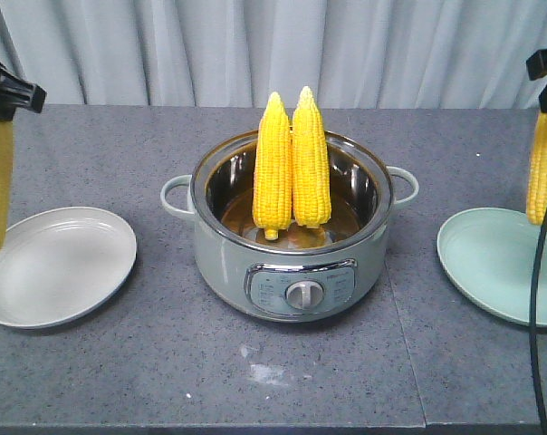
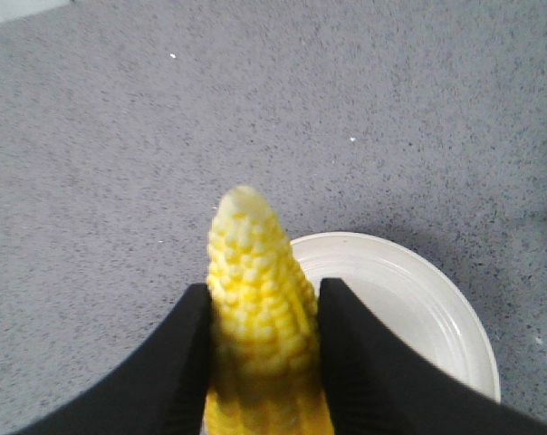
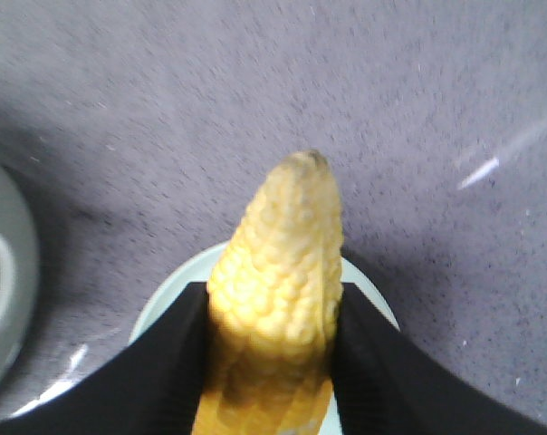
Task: Distribute corn equally
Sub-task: 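Lower the cobs onto the white and green plates with both grippers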
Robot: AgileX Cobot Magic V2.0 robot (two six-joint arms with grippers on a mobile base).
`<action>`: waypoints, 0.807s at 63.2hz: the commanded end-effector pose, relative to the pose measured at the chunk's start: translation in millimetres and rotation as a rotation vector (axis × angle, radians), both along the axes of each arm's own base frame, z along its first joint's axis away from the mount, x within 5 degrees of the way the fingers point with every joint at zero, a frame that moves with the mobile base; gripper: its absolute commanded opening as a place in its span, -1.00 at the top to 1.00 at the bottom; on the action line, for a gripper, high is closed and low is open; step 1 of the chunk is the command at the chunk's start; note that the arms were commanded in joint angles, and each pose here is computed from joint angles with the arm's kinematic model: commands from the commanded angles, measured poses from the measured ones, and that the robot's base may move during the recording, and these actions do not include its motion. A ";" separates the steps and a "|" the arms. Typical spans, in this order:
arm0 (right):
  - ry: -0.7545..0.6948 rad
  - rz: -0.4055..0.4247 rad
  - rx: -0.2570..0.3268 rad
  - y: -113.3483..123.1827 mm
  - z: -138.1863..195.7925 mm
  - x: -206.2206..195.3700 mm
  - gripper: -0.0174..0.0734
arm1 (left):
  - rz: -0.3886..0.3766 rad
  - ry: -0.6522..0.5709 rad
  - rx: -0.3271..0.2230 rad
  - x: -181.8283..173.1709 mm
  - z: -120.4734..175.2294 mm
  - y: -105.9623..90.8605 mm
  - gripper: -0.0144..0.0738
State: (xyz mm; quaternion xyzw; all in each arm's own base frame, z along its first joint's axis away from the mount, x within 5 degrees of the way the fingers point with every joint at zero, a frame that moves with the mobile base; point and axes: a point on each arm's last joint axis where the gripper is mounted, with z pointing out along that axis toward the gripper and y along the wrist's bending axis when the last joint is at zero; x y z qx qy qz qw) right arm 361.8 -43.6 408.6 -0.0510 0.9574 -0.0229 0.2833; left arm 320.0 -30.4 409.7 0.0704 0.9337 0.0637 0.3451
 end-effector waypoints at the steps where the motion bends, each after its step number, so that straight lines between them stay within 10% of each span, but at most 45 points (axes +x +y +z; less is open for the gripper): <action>1: 0.016 -0.007 -0.006 -3.3 -3.5 2.6 0.63 | -0.012 -0.104 -0.011 0.9 5.0 -0.7 0.69; 18: 0.231 0.000 0.023 -6.8 -76.8 28.8 0.63 | -0.009 0.032 0.002 22.6 -34.4 -4.0 0.69; 51: 0.332 -0.017 0.048 -9.2 -117.7 47.2 0.51 | -0.008 0.085 0.007 32.4 -50.2 -5.4 0.69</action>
